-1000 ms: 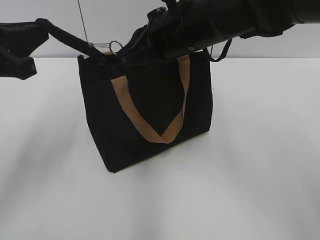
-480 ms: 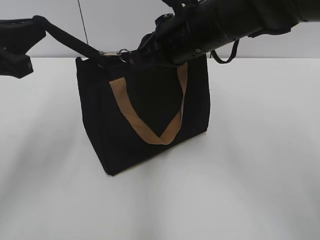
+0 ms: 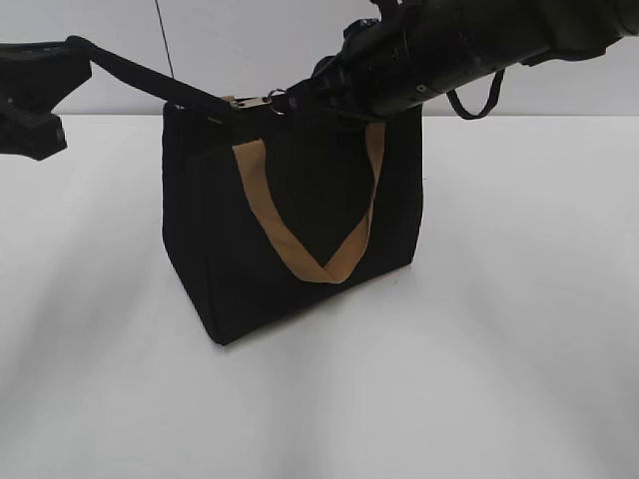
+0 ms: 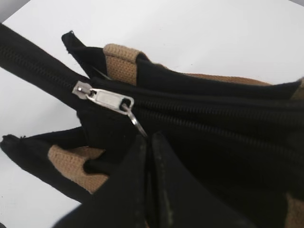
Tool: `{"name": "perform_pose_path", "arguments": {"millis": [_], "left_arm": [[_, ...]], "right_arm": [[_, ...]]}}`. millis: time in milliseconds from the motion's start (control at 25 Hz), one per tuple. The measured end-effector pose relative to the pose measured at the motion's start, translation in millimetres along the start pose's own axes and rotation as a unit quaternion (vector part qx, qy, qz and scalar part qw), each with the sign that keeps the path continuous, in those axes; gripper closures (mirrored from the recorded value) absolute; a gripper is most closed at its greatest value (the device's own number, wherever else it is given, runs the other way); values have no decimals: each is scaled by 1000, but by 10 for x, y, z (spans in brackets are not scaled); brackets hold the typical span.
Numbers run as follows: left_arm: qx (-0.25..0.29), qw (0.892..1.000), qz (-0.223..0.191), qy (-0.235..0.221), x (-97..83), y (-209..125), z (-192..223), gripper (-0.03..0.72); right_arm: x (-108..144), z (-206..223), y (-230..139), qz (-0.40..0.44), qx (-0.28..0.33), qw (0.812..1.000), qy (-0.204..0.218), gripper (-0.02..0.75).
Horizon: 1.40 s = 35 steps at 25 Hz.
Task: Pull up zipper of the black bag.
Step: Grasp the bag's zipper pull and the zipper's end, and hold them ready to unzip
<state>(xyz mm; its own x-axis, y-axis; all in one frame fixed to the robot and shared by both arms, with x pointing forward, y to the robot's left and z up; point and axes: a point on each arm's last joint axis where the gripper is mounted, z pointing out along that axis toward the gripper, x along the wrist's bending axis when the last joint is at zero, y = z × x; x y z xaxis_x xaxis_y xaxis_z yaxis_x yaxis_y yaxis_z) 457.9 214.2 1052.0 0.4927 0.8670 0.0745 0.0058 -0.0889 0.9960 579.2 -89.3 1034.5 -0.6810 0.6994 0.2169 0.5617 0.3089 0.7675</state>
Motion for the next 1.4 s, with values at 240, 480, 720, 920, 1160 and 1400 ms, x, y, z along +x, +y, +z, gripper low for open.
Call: {"name": "perform_pose_path", "arguments": {"millis": [240,480,720,920,1160,1400], "left_arm": [[6,1000,-1,2,4,-10,0,666],[2,1000,-5,5,8,5,-10,666],[2,1000,-5,5,8,5,-10,666],[2,1000,-5,5,8,5,-10,666],[2,1000,-5,5,8,4,-10,666],[3,1000,-6,7,12,2,-11,666]], "right_arm": [[-77,-25,2,14,-2,1000,-7,752],[-170,-54,4,21,-5,1000,-21,752],[-216,-66,16,22,-13,999,-33,752],[-437,-151,10,48,-19,997,-56,752],[-617,-231,-4,64,-23,995,-74,752],[-652,-248,-9,69,-23,994,-77,752]]}}
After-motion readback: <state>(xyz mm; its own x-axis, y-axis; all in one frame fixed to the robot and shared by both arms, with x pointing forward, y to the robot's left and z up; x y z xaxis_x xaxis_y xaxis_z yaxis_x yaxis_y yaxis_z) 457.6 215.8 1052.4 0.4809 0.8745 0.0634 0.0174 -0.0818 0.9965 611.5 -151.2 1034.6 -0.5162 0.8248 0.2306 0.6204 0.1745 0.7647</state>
